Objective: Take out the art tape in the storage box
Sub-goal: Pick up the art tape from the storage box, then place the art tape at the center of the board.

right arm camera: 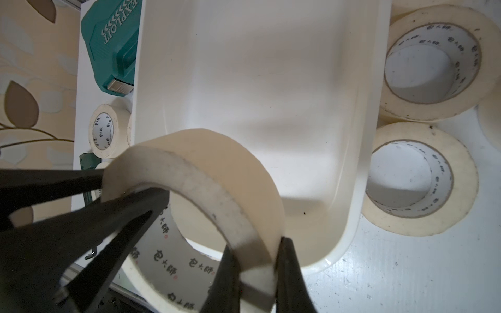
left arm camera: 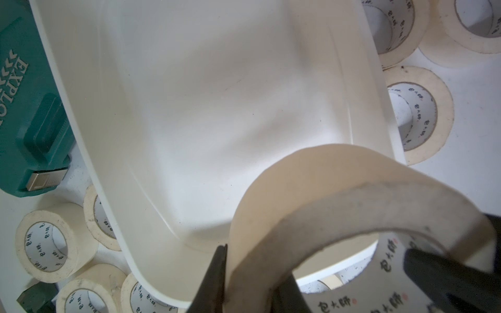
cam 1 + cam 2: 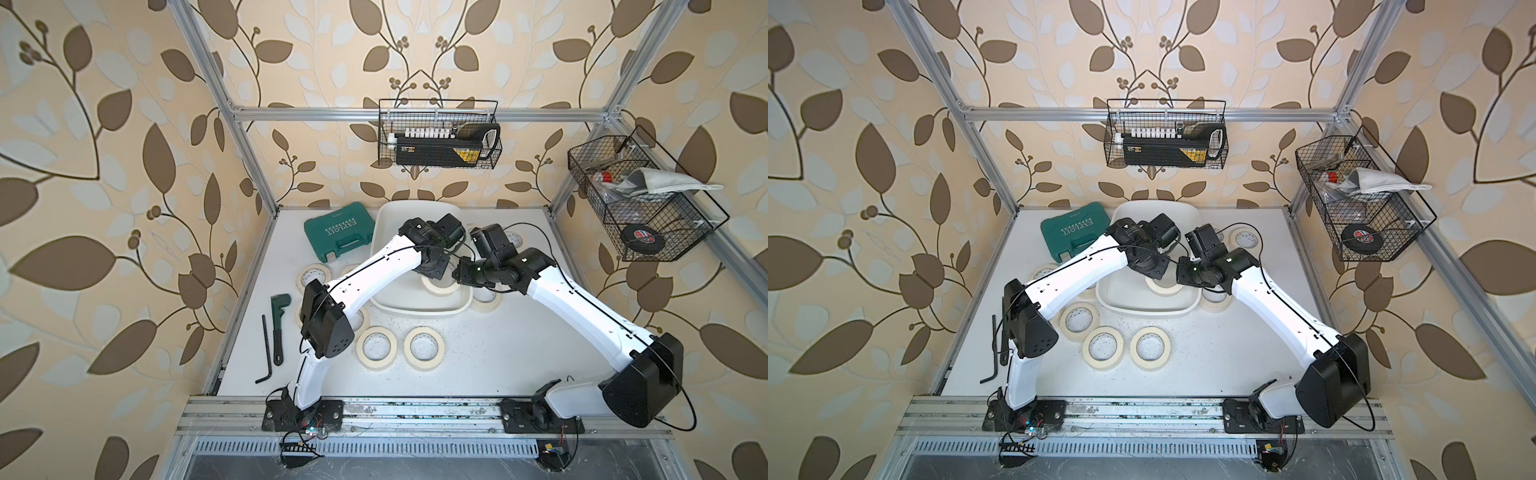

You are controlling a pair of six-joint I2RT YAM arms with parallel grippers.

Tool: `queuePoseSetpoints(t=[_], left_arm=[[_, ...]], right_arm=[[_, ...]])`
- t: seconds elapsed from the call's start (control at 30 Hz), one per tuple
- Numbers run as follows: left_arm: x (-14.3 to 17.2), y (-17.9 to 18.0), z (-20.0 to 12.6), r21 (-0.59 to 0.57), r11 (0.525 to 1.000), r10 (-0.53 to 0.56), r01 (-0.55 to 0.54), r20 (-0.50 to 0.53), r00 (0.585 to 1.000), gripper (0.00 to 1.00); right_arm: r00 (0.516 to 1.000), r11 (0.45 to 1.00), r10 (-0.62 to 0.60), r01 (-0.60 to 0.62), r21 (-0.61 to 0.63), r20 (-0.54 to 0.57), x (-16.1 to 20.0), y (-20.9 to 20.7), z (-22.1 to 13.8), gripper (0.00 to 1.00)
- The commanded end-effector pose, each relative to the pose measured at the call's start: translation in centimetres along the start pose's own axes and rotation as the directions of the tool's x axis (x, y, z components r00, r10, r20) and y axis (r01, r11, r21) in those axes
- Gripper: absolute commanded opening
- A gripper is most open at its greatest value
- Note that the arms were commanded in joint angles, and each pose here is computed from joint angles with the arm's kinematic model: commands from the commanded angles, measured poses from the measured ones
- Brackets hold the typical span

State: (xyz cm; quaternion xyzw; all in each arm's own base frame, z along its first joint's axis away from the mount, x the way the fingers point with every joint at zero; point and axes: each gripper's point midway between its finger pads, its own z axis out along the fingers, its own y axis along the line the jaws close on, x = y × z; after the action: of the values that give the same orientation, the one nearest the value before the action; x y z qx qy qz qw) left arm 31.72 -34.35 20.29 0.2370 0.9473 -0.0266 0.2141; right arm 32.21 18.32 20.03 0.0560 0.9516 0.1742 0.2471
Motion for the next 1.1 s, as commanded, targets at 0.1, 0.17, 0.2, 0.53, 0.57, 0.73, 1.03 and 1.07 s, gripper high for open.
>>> queuePoseSetpoints(t=[0.1,0.17,0.2,0.53,0.57,0.73,1.03,1.07], left_arm=[[-0.9,-2.4,-5.6,0.219,0.974,0.027,-0.058,0.143,0.989,0.42],[-1.2,-2.3,-6.0,0.234,0.971,0.013,-0.052,0.166,0.986,0.58],[-1.3,-2.1,-6.2,0.233,0.971,0.008,-0.049,0.175,0.985,0.63],[-1.7,0.6,-6.9,0.145,0.989,-0.023,-0.012,0.238,0.971,0.85],[-1.6,0.8,-6.8,0.141,0.99,-0.023,-0.011,0.238,0.971,0.86],[-1.4,1.3,-6.1,0.128,0.992,-0.028,0.0,0.219,0.975,0.87],[-1.3,1.7,-5.0,0.123,0.992,-0.041,0.017,0.195,0.98,0.88],[-1.2,1.7,-4.9,0.121,0.992,-0.041,0.017,0.192,0.98,0.88]], right_arm=[[0.999,0.999,-0.025,0.024,0.033,0.039,-1.4,-1.0,-1.1,0.0],[0.999,0.999,-0.016,0.014,0.038,0.048,-1.7,-1.7,-1.6,0.0],[0.999,0.999,-0.01,0.008,0.039,0.052,-1.8,-2.0,-1.8,0.0],[0.991,0.988,0.085,-0.097,0.121,0.104,-2.5,-8.7,-4.3,0.0],[0.987,0.982,0.112,-0.127,0.14,0.113,-2.4,-9.9,-4.6,0.0],[0.948,0.941,0.253,-0.288,0.18,0.195,-1.5,-15.6,-5.8,0.0],[0.812,0.774,0.484,-0.572,0.274,0.326,2.7,-23.8,-5.7,0.0],[0.798,0.749,0.505,-0.595,0.292,0.33,3.4,-24.6,-5.4,0.0]])
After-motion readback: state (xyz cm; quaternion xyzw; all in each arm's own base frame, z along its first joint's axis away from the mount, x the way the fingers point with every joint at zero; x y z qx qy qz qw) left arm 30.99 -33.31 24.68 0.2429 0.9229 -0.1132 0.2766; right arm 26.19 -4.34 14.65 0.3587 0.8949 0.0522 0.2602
